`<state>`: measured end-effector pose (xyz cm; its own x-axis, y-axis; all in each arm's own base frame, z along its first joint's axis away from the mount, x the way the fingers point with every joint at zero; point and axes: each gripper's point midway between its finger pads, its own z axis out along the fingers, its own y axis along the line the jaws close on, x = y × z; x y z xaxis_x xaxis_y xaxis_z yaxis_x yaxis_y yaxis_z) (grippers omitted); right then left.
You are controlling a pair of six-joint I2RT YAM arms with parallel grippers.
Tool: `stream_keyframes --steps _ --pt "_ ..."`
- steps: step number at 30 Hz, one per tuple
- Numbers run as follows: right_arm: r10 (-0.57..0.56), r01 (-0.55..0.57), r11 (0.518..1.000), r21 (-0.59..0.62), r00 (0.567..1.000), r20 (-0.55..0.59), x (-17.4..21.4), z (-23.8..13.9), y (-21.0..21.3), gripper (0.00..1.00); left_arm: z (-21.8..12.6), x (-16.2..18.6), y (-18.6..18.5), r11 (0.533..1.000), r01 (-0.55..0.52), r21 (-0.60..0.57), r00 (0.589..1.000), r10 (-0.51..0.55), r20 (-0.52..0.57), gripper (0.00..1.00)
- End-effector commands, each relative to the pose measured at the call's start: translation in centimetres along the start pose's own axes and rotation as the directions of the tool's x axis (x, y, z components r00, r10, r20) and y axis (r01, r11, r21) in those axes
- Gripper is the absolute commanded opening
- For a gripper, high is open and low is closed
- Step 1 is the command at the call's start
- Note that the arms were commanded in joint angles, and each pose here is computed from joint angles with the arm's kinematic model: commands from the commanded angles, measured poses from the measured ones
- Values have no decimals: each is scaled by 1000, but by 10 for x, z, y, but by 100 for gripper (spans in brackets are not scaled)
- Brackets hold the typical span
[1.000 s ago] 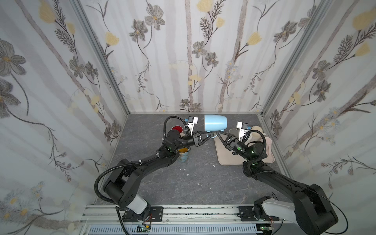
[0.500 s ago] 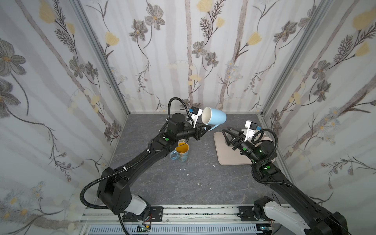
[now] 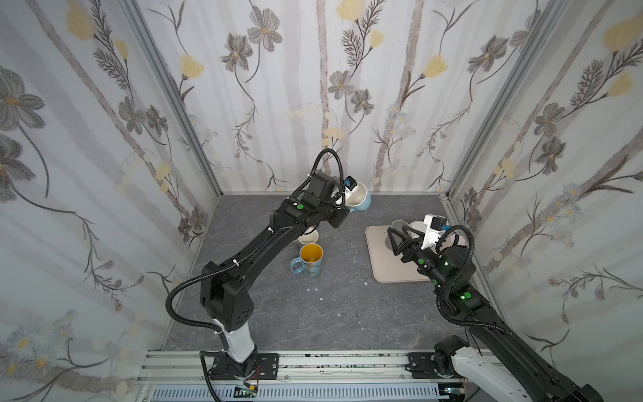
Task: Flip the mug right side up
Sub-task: 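Carry light blue mug with left gripper and lower it opening-up beside red-lined mug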
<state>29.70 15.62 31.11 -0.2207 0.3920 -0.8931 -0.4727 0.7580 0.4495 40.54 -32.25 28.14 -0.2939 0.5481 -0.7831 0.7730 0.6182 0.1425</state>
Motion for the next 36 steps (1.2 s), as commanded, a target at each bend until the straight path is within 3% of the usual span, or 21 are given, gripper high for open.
stream_keyframes --steps 1,8,20,36 --pt "-24 24 999 29 1000 -1 -1 -2 -4 73 12 12 21 985 -159 -66 981 151 -122 0" --pt "-38 40 996 77 999 -33 8 -5 -16 73 52 30 38 991 -124 59 968 134 -214 0" --pt "-18 26 993 115 997 -71 27 -6 -30 73 88 50 103 993 -119 -3 970 115 -215 0" --pt "-4 23 985 173 994 -110 40 10 -53 73 130 104 118 989 -109 102 950 133 -283 0"
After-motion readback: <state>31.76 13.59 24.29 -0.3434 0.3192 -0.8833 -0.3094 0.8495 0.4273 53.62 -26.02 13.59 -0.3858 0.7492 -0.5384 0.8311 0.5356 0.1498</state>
